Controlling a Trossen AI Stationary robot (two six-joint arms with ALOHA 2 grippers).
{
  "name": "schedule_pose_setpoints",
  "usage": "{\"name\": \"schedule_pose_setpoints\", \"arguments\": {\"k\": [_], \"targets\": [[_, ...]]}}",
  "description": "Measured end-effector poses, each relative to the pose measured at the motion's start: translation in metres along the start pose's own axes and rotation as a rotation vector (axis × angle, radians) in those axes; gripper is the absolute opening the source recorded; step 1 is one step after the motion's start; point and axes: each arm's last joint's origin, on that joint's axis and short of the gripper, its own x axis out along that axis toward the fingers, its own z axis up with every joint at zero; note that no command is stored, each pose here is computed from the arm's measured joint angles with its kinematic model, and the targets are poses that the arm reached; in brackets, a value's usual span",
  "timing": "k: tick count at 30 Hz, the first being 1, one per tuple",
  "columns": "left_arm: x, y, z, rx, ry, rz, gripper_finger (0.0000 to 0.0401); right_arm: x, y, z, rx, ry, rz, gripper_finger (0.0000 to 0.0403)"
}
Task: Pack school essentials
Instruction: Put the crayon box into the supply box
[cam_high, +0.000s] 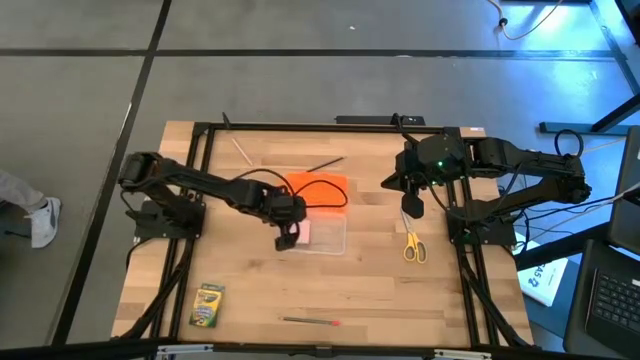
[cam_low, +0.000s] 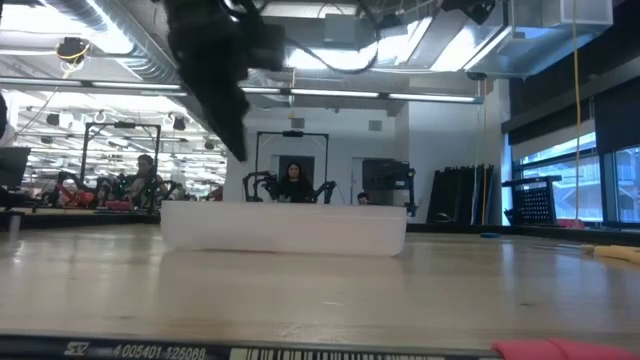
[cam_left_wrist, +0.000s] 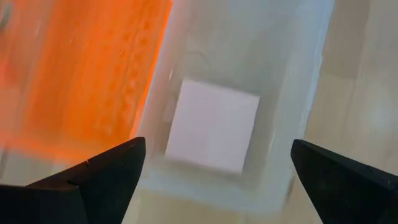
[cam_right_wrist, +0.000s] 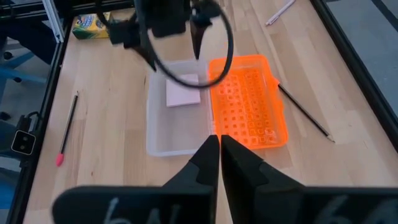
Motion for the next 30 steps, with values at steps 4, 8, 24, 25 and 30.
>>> {"name": "schedule_pose_setpoints", "arguments": {"k": [4, 8, 24, 25, 30], "targets": [[-0.023, 0.008, -0.015, -0.146, 0.082, 0.039, 0.0397, 0.0, 0.0, 0.0, 0.0, 0.0, 0.0, 0.002], [-0.048, 0.013, -0.038, -0.317, 0.198, 0.099, 0.0396, 0.0, 0.0, 0.0, 0.0, 0.0, 0.0, 0.002], [-0.102, -0.044, -0.103, -0.813, 0.464, 0.01, 0.0396, 0.0, 0.0, 0.001, 0.0, -0.007, 0.0, 0.002], [-0.102, -0.049, -0.106, -0.834, 0.466, 0.005, 0.0396, 0.0, 0.0, 0.001, 0.0, -0.012, 0.002, 0.002], [-0.11, -0.072, -0.122, -0.923, 0.472, -0.03, 0.0396, 0.0, 0.0, 0.002, 0.0, -0.019, 0.002, 0.002]]}}
